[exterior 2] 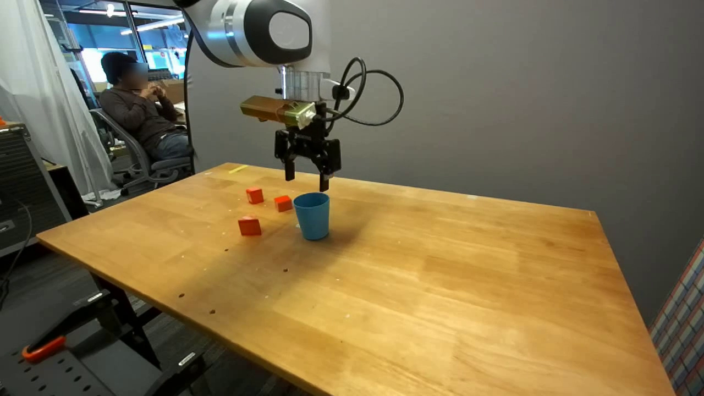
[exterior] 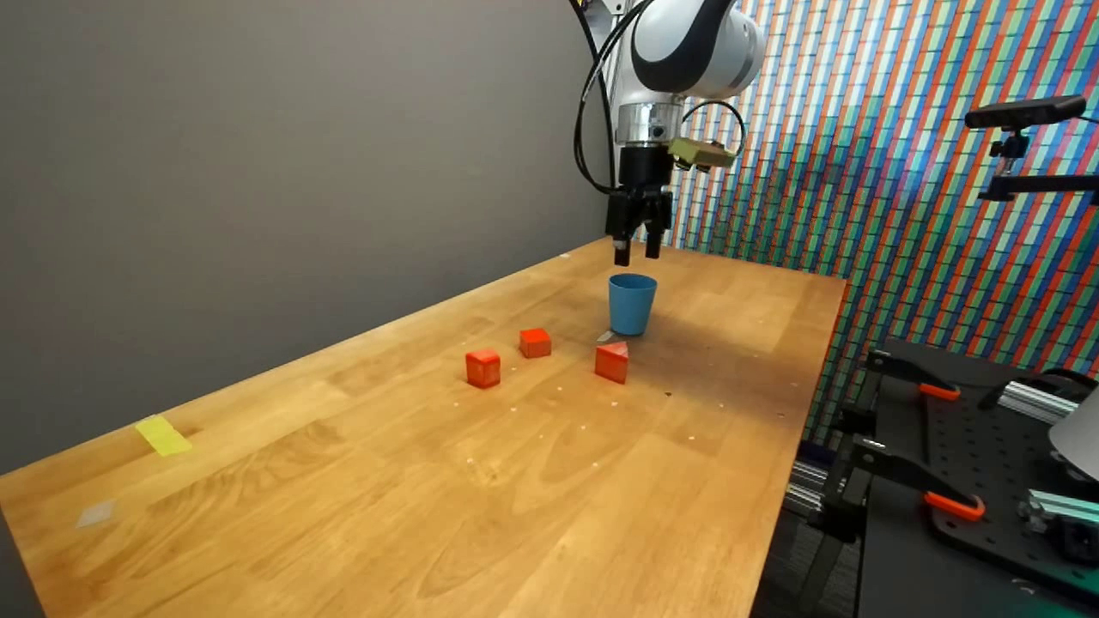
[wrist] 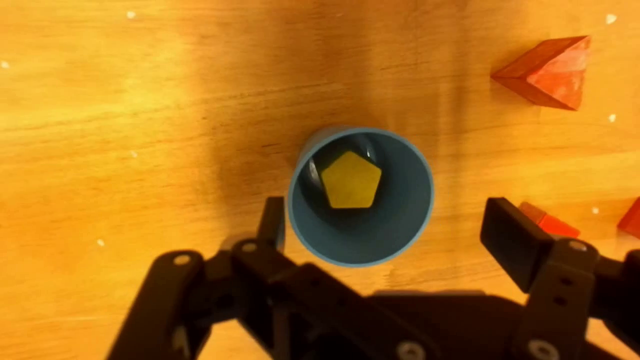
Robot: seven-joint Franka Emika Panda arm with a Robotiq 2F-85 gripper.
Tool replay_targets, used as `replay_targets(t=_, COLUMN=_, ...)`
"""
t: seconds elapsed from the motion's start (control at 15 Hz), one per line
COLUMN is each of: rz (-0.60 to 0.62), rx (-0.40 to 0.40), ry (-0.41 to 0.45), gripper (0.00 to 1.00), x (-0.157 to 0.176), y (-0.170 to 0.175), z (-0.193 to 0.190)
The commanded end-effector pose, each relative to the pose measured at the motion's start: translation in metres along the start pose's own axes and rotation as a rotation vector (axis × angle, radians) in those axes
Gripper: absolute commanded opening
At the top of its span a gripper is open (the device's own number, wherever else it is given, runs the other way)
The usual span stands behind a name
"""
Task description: Put the yellow block in the blue cup
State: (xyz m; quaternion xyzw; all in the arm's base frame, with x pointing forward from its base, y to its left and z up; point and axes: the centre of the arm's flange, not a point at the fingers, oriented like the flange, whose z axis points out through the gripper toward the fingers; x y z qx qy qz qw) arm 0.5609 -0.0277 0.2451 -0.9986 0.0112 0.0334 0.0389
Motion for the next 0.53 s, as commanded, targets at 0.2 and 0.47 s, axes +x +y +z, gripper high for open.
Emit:
replay_targets(t=0.2, rz=-0.176, rx=-0.086, ry=-0.027, gripper=0.99, x=-0.031, y=-0.036, z=-0.071)
replay_targets(t=0.47, rz=-0.149, rx=-0.073, ry=-0.025, gripper=1.0, x=-0.021, y=-0.038, z=-0.064)
